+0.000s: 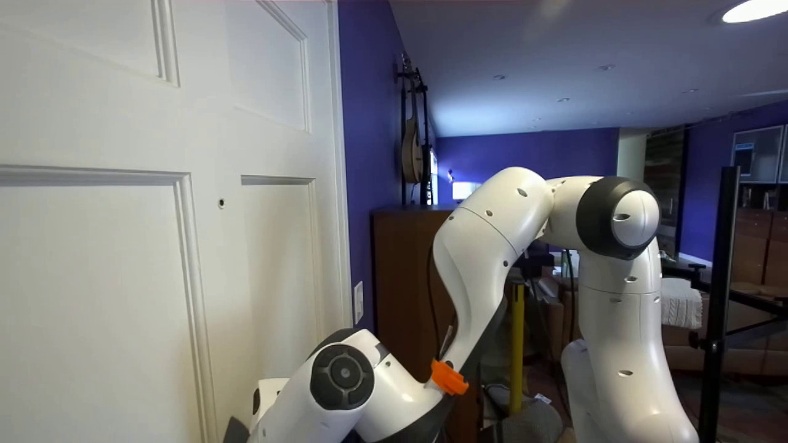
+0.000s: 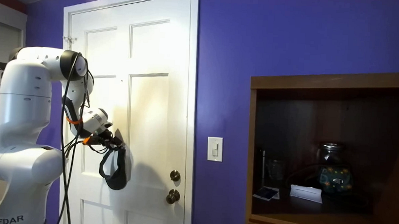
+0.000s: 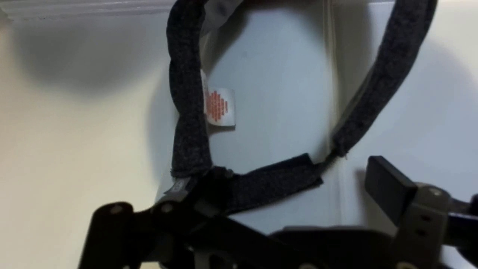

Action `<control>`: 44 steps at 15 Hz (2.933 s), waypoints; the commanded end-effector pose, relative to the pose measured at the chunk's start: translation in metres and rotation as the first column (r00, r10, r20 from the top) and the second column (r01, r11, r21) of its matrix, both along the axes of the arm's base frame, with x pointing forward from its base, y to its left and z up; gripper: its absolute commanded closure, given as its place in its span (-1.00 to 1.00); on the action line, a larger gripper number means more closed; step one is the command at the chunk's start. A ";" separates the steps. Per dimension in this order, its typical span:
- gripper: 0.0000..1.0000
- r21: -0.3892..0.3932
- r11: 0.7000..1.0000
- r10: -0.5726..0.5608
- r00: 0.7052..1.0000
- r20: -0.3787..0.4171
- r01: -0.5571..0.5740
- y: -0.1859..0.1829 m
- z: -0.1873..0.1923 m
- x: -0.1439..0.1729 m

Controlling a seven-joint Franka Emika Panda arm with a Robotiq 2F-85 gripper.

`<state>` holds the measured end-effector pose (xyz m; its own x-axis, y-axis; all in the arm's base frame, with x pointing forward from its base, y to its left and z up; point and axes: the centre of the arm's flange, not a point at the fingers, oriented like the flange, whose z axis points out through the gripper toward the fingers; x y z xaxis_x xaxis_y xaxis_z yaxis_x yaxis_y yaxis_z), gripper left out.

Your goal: Remove the half sports cap from the top of the cabinet and hang it on the door hanging nail

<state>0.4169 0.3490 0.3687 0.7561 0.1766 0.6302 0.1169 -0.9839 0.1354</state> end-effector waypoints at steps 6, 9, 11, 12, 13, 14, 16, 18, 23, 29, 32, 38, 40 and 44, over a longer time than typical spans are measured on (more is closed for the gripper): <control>-1.00 0.084 0.994 0.083 0.983 -0.167 -0.069 -0.011 -0.004 0.009; -1.00 0.083 0.994 0.078 0.987 -0.138 -0.067 -0.014 -0.012 0.009; -1.00 0.085 0.994 0.080 0.986 -0.145 -0.068 -0.011 -0.015 0.007; -1.00 0.085 0.994 0.080 0.986 -0.146 -0.068 -0.011 -0.015 0.007; -1.00 0.085 0.994 0.080 0.986 -0.146 -0.068 -0.011 -0.015 0.007; -1.00 0.085 0.994 0.080 0.986 -0.146 -0.068 -0.011 -0.015 0.007; -1.00 0.089 0.992 0.103 0.980 -0.169 -0.089 -0.011 -0.014 0.003; -1.00 0.087 0.993 0.097 0.979 -0.181 -0.082 -0.012 -0.009 -0.006; -1.00 0.126 0.991 0.071 0.960 -0.270 -0.038 -0.008 -0.003 -0.032; -1.00 0.001 1.000 -0.021 0.932 -0.362 0.022 -0.015 0.017 -0.080; -1.00 -0.088 0.993 -0.108 0.909 -0.403 0.078 -0.021 0.039 -0.109; -1.00 -0.162 0.962 -0.270 0.851 -0.451 0.220 -0.034 0.080 -0.150; -1.00 -0.174 0.943 -0.332 0.819 -0.467 0.283 -0.039 0.086 -0.161; -1.00 -0.210 0.909 -0.418 0.774 -0.475 0.361 -0.046 0.095 -0.176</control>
